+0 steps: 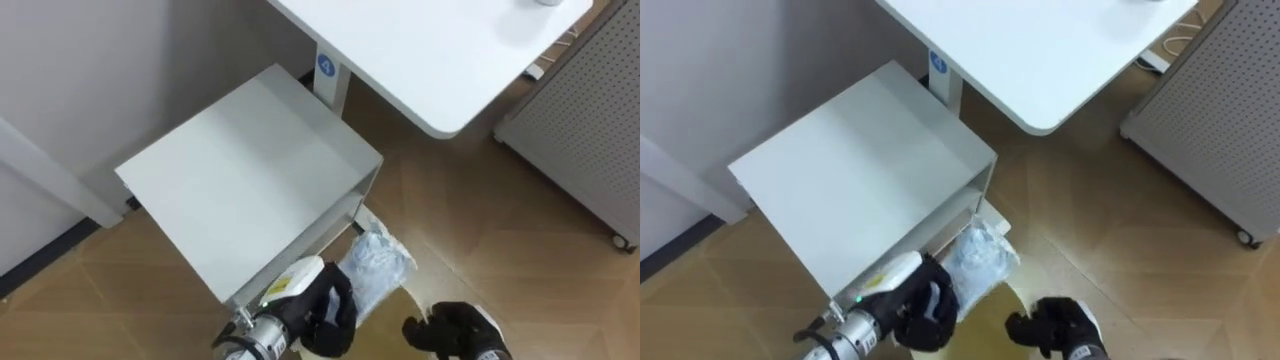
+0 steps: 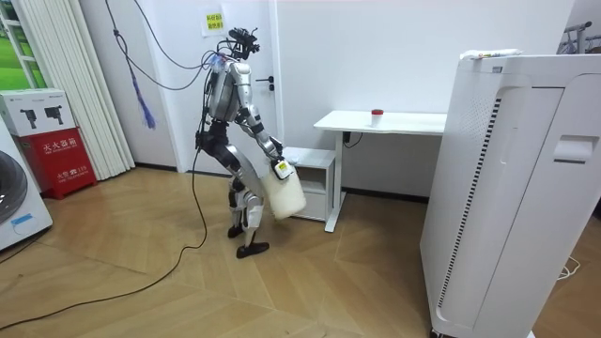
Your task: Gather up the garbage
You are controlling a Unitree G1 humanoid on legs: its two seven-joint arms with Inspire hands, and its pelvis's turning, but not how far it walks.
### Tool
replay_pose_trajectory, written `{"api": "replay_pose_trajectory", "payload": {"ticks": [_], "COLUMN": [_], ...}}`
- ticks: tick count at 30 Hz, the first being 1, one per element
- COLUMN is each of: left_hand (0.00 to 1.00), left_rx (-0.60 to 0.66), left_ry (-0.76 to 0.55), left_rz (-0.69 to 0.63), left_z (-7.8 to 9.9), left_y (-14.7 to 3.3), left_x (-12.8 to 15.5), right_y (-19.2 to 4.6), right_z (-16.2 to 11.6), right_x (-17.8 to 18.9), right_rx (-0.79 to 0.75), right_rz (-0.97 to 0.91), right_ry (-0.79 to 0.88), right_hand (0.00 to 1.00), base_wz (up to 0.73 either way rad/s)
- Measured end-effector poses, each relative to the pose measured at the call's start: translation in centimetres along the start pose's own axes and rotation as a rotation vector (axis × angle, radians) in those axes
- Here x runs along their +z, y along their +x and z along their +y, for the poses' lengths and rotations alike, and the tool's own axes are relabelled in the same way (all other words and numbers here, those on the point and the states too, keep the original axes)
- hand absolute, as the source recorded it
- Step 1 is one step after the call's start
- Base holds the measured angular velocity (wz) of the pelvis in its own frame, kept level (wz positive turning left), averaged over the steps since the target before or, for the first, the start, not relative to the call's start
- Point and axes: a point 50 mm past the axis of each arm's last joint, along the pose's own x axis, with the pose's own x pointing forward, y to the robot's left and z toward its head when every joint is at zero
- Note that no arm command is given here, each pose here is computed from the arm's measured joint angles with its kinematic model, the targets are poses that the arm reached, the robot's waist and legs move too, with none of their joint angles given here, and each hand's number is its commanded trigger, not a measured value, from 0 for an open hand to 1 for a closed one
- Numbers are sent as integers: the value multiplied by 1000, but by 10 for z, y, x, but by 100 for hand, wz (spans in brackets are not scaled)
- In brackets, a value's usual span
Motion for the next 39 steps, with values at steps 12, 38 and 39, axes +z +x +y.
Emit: {"api": "replay_pose_trajectory", "payload": {"ticks": [12,38,39], "left_hand": [100,0,0], "left_rx": [-117,-277,-274], "left_ry": [-14,-35,-36], "left_rz": [-48,-2,-3], "left_z": [-11,-43,-42], "left_y": [3,-17,-16], "left_x": [11,-3,-3], "right_y": [1,-2,-2], "right_z": [4,-2,-3], "right_x": [8,-3,-3], "right_rx": [61,69,67], "right_rz": [-37,-10,-10], "right_ry": [42,106,110], "right_hand": [100,100,100], "base_wz": [-2,0,0]}}
